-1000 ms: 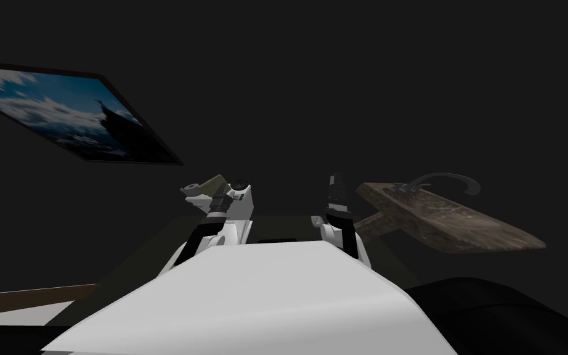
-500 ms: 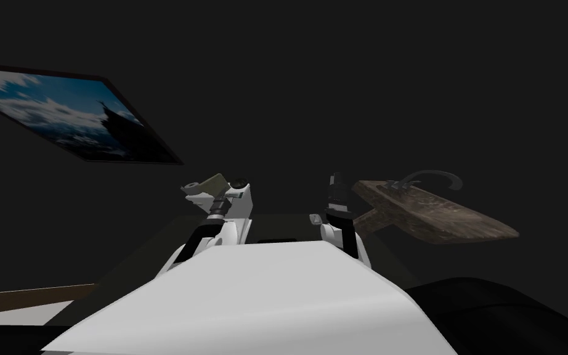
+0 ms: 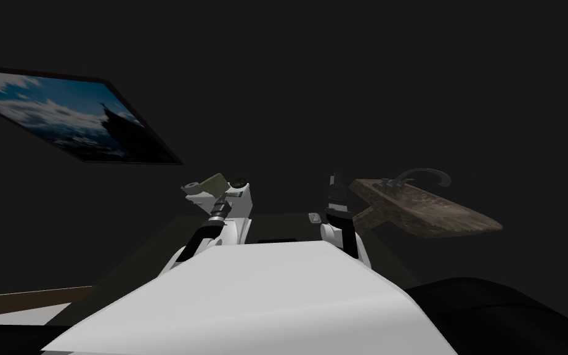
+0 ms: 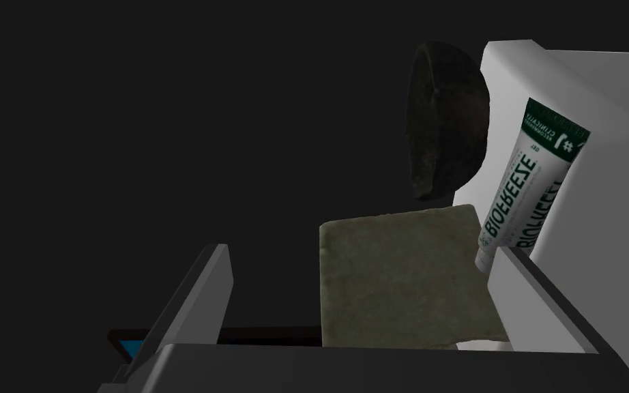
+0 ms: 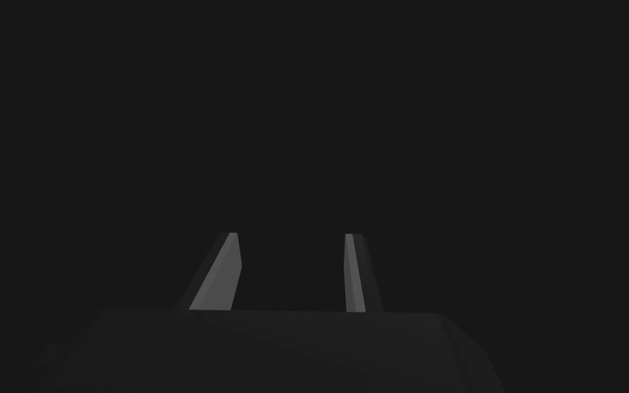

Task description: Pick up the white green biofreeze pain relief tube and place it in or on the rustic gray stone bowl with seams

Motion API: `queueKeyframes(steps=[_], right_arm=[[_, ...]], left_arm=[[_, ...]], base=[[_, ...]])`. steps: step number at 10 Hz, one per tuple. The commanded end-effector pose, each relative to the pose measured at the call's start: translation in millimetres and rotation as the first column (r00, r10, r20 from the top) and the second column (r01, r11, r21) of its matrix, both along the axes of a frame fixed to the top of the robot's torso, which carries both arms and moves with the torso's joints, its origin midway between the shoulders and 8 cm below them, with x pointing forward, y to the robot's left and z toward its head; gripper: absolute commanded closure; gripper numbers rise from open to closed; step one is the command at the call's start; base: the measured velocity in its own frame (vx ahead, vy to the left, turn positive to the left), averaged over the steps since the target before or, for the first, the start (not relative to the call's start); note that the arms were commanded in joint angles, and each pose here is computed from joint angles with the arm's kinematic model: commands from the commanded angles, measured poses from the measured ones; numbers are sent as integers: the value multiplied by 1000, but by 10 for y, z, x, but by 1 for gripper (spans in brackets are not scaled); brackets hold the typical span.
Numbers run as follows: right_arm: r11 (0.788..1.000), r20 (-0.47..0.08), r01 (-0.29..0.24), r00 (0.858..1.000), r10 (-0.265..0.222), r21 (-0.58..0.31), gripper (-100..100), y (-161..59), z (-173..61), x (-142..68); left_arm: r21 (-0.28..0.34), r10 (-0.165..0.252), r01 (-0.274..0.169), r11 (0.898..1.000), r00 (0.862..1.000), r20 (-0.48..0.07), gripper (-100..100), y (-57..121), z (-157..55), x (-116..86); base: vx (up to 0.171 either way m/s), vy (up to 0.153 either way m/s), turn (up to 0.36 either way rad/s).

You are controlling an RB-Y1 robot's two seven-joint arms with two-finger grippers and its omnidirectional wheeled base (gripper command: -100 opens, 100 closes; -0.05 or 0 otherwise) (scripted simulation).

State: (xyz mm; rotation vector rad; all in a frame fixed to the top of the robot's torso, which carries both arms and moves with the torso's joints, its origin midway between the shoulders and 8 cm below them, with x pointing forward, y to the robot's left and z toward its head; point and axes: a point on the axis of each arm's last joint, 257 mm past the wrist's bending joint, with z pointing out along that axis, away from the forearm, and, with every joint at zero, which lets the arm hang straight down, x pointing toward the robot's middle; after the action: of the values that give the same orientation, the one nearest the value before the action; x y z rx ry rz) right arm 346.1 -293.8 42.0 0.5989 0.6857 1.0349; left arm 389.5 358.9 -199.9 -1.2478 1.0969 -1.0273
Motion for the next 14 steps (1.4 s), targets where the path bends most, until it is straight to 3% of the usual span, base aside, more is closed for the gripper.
queueKeyframes(steps=[1, 7, 8, 13, 14], right_arm=[[1000, 0, 0, 1000, 0, 0, 0, 0, 0, 0], [1000, 0, 0, 1000, 0, 0, 0, 0, 0, 0], [1000, 0, 0, 1000, 0, 0, 0, 0, 0, 0], [1000, 0, 0, 1000, 0, 0, 0, -1, -1, 0], [1000, 0, 0, 1000, 0, 0, 0, -1, 0, 0]], left_arm=[[-16, 14, -14, 1000, 999, -37, -100, 24, -134, -19], [-40, 23, -31, 999, 983, -181, -100, 15, -625, -49], [-33, 15, -23, 999, 975, -222, -100, -6, -749, -50], [6, -14, 17, 1000, 945, -327, -100, -70, -1035, -51], [25, -25, 37, 999, 931, -364, -100, -93, -1128, -52]], base=[[-8, 11, -25], [18, 43, -39], [72, 82, -78], [73, 107, -50], [106, 150, -75]])
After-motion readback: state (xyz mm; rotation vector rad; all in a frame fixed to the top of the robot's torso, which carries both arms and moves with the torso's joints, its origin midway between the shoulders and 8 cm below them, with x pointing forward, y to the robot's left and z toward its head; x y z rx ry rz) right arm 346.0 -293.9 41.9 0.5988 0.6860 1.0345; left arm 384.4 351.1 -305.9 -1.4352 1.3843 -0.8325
